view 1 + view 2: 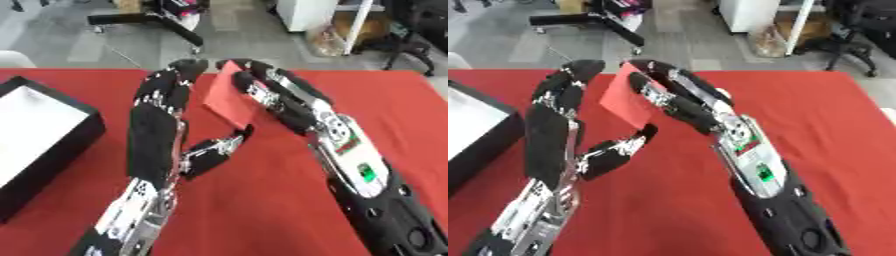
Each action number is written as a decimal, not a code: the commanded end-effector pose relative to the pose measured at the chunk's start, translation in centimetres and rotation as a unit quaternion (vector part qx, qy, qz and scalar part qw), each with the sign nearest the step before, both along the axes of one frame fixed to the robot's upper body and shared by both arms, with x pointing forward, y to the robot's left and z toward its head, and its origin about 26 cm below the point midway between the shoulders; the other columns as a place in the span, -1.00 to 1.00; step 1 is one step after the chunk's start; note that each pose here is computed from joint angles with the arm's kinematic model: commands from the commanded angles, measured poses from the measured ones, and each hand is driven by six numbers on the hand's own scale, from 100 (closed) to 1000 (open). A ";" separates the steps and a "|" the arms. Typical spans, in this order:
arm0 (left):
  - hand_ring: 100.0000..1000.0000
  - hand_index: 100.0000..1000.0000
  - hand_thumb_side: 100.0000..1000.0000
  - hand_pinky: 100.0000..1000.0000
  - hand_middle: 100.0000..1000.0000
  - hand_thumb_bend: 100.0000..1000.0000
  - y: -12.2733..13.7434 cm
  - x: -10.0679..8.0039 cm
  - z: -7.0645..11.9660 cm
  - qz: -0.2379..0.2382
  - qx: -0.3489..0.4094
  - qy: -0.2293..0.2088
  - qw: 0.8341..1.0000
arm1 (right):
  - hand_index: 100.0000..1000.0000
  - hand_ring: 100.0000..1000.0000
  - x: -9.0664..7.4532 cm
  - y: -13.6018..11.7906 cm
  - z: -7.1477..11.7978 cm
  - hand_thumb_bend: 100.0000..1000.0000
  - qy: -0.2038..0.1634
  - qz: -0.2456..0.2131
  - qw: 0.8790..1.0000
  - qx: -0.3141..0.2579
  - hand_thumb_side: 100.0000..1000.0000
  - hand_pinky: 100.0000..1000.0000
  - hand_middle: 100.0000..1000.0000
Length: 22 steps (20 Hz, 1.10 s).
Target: Pick up the objects with one hand, pass them to the other hand, and then place them into the box on the other side of the table.
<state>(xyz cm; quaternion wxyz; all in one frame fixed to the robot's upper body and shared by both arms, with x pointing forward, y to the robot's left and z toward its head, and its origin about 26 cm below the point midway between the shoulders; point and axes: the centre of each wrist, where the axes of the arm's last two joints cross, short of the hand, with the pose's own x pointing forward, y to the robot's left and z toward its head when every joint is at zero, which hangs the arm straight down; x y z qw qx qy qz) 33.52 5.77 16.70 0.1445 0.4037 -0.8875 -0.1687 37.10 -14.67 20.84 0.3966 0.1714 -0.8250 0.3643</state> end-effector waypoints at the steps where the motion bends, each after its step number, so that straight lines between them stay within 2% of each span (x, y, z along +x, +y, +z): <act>1: 0.22 0.55 -0.51 0.36 0.27 0.46 -0.6 -0.2 1.0 -0.019 -0.006 -0.015 1.000 | 0.68 -0.35 -0.3 0.0 1.2 -1.00 -0.016 0.010 1.000 0.002 0.36 0.29 -0.64; 4: 0.17 0.49 -0.51 0.34 0.21 0.32 -0.8 -0.2 1.1 -0.027 -0.007 -0.019 0.999 | 0.68 -0.35 -0.3 0.1 1.1 -1.00 -0.014 0.015 1.000 -0.001 0.37 0.29 -0.64; 6: 0.12 0.44 -0.50 0.32 0.15 0.16 -0.9 -0.3 1.1 -0.032 -0.010 -0.023 0.999 | 0.69 -0.34 -0.3 0.1 1.1 -1.00 -0.012 0.019 1.000 -0.003 0.38 0.29 -0.64; 9: 0.02 0.34 -0.48 0.25 0.05 -0.16 -1.0 -0.3 1.2 -0.040 -0.019 -0.028 0.999 | 0.69 -0.34 -0.3 0.2 1.1 -1.00 -0.009 0.025 1.000 -0.004 0.39 0.30 -0.64; 14: -0.17 0.12 -0.43 0.04 -0.15 -0.85 -1.1 -0.2 1.0 -0.052 -0.032 -0.026 0.998 | 0.69 -0.32 -0.4 0.2 1.0 -1.00 -0.007 0.039 0.999 -0.004 0.44 0.31 -0.59; 16: -0.20 0.08 -0.40 0.00 -0.18 -0.99 -1.1 -0.2 0.9 -0.057 -0.038 -0.027 0.997 | 0.70 -0.31 -0.4 0.1 1.0 -1.00 -0.007 0.044 0.999 -0.004 0.49 0.31 -0.54; 21: -0.22 0.07 -0.37 -0.02 -0.19 -1.00 -0.8 0.0 0.6 -0.059 -0.047 -0.024 0.997 | 0.72 -0.26 -0.4 0.1 1.0 -1.00 -0.011 0.056 0.998 -0.005 0.70 0.34 -0.36; 22: -0.22 0.07 -0.36 -0.02 -0.19 -1.00 -0.7 0.0 0.5 -0.058 -0.048 -0.023 0.997 | 0.73 -0.23 -0.4 0.1 1.0 -1.00 -0.013 0.059 0.998 -0.004 0.81 0.35 -0.26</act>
